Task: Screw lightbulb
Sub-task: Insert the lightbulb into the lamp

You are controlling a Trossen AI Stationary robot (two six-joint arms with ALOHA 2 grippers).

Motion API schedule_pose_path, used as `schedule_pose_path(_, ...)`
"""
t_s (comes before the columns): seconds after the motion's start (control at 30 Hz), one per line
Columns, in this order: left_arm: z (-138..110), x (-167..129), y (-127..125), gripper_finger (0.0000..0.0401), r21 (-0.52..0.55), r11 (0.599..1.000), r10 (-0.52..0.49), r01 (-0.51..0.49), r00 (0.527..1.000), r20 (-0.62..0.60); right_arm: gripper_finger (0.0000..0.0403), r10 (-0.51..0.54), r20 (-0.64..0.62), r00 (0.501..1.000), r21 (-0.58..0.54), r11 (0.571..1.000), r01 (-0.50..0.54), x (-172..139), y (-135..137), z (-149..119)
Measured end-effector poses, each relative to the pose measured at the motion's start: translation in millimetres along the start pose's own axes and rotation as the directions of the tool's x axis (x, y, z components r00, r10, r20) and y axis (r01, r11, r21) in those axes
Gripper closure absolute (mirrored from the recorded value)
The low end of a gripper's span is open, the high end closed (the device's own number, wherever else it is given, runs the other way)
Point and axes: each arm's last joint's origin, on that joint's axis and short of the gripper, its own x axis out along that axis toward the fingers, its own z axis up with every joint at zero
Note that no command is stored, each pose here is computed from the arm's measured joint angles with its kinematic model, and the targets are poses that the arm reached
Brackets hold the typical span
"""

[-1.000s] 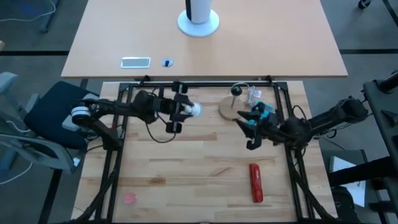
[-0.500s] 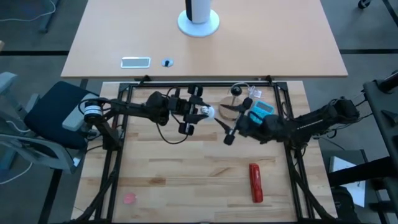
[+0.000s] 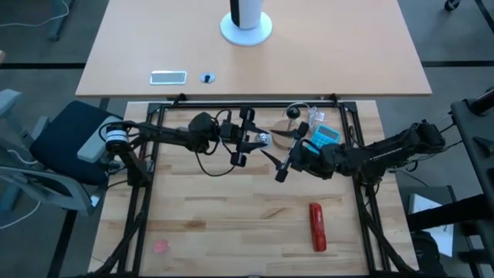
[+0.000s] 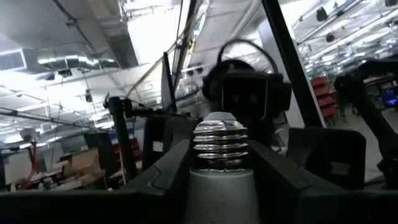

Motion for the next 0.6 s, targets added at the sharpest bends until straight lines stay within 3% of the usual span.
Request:
schedule_pose_path(0.3,1.0,1.1,-2.1,0.0269,0.001,1.000,-0.006,0.006,1.000,0.009,0.0103,0.012,-0.088,0.996,0.066,0.998,-0.006,5.6,-4.7,-0.4)
schedule_pose_path(0.6,1.2,2.8,-5.3,0.0269,-0.003,1.000,-0.024,0.024,1.000,0.008,0.0138,0.048,-0.083,0.995,0.090,0.995,-0.040,10.2,-9.3,-2.9)
